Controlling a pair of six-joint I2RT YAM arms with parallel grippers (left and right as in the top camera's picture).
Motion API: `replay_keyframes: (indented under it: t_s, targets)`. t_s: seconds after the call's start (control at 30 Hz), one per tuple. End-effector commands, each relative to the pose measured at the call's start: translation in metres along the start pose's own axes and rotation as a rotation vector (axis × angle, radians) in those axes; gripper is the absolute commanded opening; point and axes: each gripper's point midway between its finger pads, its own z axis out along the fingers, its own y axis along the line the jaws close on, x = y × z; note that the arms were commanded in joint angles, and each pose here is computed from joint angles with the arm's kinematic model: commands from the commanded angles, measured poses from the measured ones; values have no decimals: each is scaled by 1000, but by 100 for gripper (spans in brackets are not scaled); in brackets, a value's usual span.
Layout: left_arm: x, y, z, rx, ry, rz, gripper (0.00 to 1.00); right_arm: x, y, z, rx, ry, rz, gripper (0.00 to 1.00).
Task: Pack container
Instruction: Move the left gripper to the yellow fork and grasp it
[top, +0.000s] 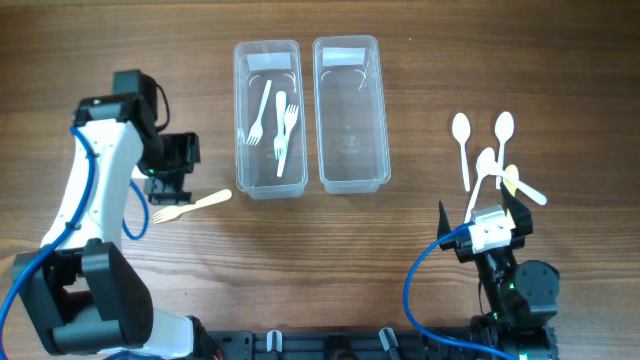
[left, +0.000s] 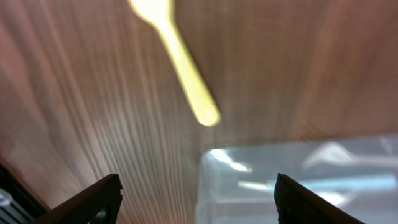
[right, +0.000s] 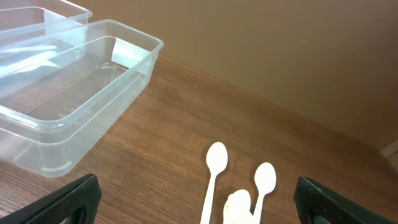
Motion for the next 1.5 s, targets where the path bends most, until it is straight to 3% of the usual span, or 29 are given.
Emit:
replay_keyframes:
  t_s: [0.0,0.1,0.33,0.57,0.77,0.97,1.27,1.47]
  targets:
    - [-1,16,12,-51,-73,-260,83,-3,0,-1,-4,-14,-8,100]
    - [-4,25,19,-71,-140,-321,84,-3,0,-1,-4,-14,-8,100]
    - [-34,25,27,-49,-331,-306,83,-3,0,-1,-4,-14,-8,100]
    - [-34,17,61,20,-291,-290,78,-3,0,-1,-4,-14,-9,100]
    - [-41,36,75,-28,-295,-307,70,-3,0,-1,-4,-14,-8,100]
    - [-57,35,71,-36,-353,-175,79,-3,0,-1,-4,-14,-9,100]
    - [-70,15,74,66,-387,-192,72,-3,0,-1,-4,-14,-9,100]
    - [-76,28,82,39,-387,-223,70,-3,0,-1,-4,-14,-9,100]
